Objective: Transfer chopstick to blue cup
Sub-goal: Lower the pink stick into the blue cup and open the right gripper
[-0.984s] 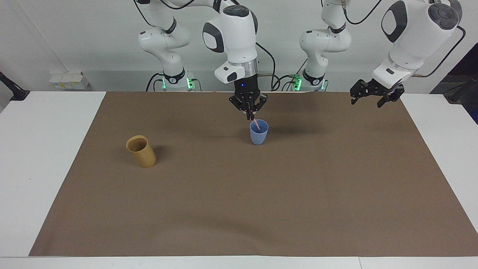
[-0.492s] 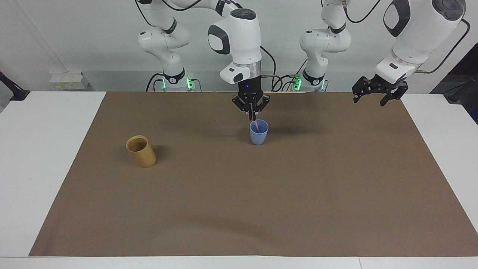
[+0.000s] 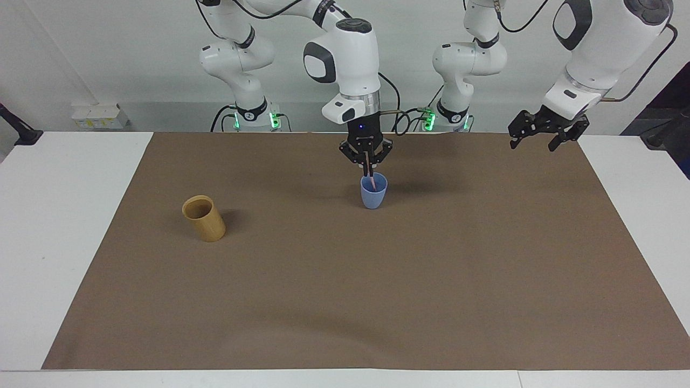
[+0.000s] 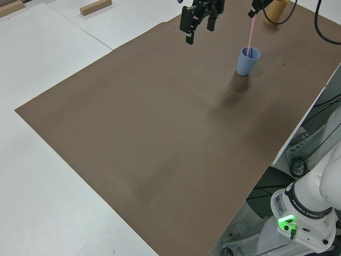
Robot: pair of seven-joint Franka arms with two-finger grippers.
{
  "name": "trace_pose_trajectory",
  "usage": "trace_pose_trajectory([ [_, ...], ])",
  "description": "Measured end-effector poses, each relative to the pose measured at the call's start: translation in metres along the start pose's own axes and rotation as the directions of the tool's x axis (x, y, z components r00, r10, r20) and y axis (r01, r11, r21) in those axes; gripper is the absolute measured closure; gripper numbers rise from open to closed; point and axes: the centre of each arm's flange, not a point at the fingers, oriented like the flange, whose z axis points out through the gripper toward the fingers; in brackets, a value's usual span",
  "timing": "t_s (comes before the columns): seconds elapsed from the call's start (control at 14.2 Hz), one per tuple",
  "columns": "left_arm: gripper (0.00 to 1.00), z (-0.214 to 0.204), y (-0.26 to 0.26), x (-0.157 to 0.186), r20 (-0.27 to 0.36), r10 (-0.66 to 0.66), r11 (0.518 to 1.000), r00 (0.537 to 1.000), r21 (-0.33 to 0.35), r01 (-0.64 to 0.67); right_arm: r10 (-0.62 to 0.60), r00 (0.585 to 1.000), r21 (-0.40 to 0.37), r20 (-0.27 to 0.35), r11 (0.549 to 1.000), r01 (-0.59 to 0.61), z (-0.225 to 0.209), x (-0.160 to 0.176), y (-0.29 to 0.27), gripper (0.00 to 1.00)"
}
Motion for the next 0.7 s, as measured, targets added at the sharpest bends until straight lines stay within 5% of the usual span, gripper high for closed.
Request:
trace_pose_trajectory([
  [0.7,0.00,-0.0003,-0.0047,-0.0002,-0.001,-0.021,1.000,1.000,-0.001,0.021,-0.004,1.000,-0.011,0.010,1.000,0.004,0.0063,-0.0036,0.0023,0.88],
])
